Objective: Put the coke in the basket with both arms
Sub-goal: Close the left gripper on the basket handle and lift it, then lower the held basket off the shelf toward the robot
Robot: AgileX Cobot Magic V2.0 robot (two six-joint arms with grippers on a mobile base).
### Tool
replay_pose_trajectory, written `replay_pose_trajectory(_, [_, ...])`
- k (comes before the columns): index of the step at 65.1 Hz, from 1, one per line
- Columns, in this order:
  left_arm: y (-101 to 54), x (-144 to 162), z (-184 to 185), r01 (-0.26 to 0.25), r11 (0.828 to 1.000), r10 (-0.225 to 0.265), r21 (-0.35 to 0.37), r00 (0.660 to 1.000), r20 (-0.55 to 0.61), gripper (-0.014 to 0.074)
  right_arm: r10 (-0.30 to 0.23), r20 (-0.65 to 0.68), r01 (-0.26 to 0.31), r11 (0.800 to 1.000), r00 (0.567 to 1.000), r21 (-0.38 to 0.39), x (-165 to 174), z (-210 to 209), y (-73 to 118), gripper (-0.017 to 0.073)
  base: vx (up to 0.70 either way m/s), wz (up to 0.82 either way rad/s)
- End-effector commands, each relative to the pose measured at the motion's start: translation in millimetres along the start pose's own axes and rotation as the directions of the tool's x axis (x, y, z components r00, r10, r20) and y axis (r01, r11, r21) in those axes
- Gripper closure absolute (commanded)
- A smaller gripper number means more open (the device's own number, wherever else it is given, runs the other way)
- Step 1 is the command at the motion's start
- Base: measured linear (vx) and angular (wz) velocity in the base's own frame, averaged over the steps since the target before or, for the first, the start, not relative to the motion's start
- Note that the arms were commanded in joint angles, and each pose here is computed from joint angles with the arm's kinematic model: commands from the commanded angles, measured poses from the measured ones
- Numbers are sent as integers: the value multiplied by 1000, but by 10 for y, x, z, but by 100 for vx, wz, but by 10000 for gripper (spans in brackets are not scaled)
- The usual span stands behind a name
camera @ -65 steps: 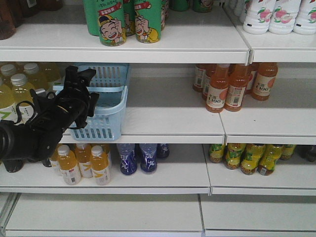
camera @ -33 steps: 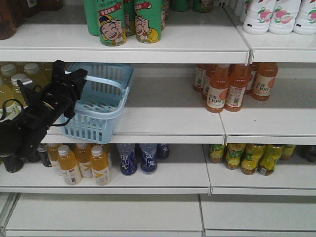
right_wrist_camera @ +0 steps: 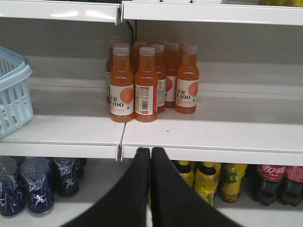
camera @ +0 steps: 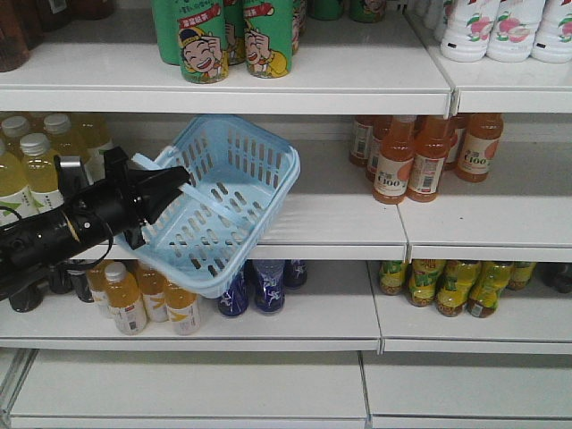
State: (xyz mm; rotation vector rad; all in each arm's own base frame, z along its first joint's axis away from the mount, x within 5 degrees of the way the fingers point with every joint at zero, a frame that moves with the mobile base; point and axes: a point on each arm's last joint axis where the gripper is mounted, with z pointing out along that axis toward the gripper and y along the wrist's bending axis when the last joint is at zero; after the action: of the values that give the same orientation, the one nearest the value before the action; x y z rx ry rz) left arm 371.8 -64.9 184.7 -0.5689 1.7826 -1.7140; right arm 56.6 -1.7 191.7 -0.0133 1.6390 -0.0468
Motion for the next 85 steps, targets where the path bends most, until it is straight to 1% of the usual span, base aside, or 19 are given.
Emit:
replay_pose_trajectory(1, [-386,217,-64,-57,982,99,181,966,-237,601,-11,82,11,1000,997,-3,-41,-10,4,568,0,0])
replay_pose_trajectory(6, [-411,312,-98,-92,984,138,151,933,-332,601,-11,82,11,1000,997,-3,-41,-10,4,568,0,0])
replay_pose_trajectory(9, [-434,376,-126,-126,983,169,134,904,-392,601,-11,82,11,1000,997,-3,-41,-10,4,568,0,0])
replay_pose_trajectory(14, [-488,449,-167,-171,978,209,123,865,-457,601,-11,82,11,1000,997,-3,-41,-10,4,568,0,0])
replay_pose_trajectory(22, [-541,589,-224,-221,971,233,91,791,-565,601,-11,82,11,1000,997,-3,-41,-10,4,568,0,0])
replay_pose_trajectory(24, [-548,642,-233,-246,965,249,88,760,-600,601,-11,82,11,1000,997,-3,-41,-10,4,568,0,0])
replay_pose_trajectory(25, [-556,653,-236,-252,964,253,90,754,-606,601,-11,82,11,1000,997,-3,-41,-10,4,568,0,0])
replay_pose_trajectory(29, [-569,745,-243,-287,953,275,92,701,-658,601,-11,82,11,1000,997,-3,-41,-10,4,568,0,0])
replay_pose_trajectory(33, [-572,828,-233,-299,949,281,97,669,-688,601,-11,82,11,1000,997,-3,-41,-10,4,568,0,0])
replay_pose_trajectory(36, [-561,911,-224,-289,952,271,98,655,-705,601,-11,82,11,1000,997,-3,-41,-10,4,568,0,0])
replay_pose_trajectory(45, [-456,1134,-260,-242,968,212,70,628,-749,601,-11,82,11,1000,997,-3,-41,-10,4,568,0,0])
replay_pose_trajectory(48, [-414,1181,-290,-228,972,189,55,626,-757,601,-11,82,11,1000,997,-3,-41,-10,4,568,0,0])
replay_pose_trajectory(56, [-346,1248,-344,-215,975,174,46,622,-763,601,-11,82,11,1000,997,-3,-41,-10,4,568,0,0])
replay_pose_trajectory(65, [-272,1316,-413,-185,983,128,13,625,-770,601,-11,82,11,1000,997,-3,-41,-10,4,568,0,0])
replay_pose_trajectory(68, [-259,1329,-425,-181,983,123,10,626,-770,601,-11,82,11,1000,997,-3,-41,-10,4,568,0,0])
replay_pose_trajectory(76, [-259,1346,-422,-185,983,130,17,619,-774,601,-11,82,11,1000,997,-3,-41,-10,4,568,0,0])
replay_pose_trajectory(79, [-262,1368,-413,-185,983,131,19,613,-779,601,-11,82,11,1000,997,-3,-41,-10,4,568,0,0])
replay_pose_trajectory(85, [-272,1446,-386,-189,981,142,36,588,-796,601,-11,82,11,1000,997,-3,-41,-10,4,568,0,0])
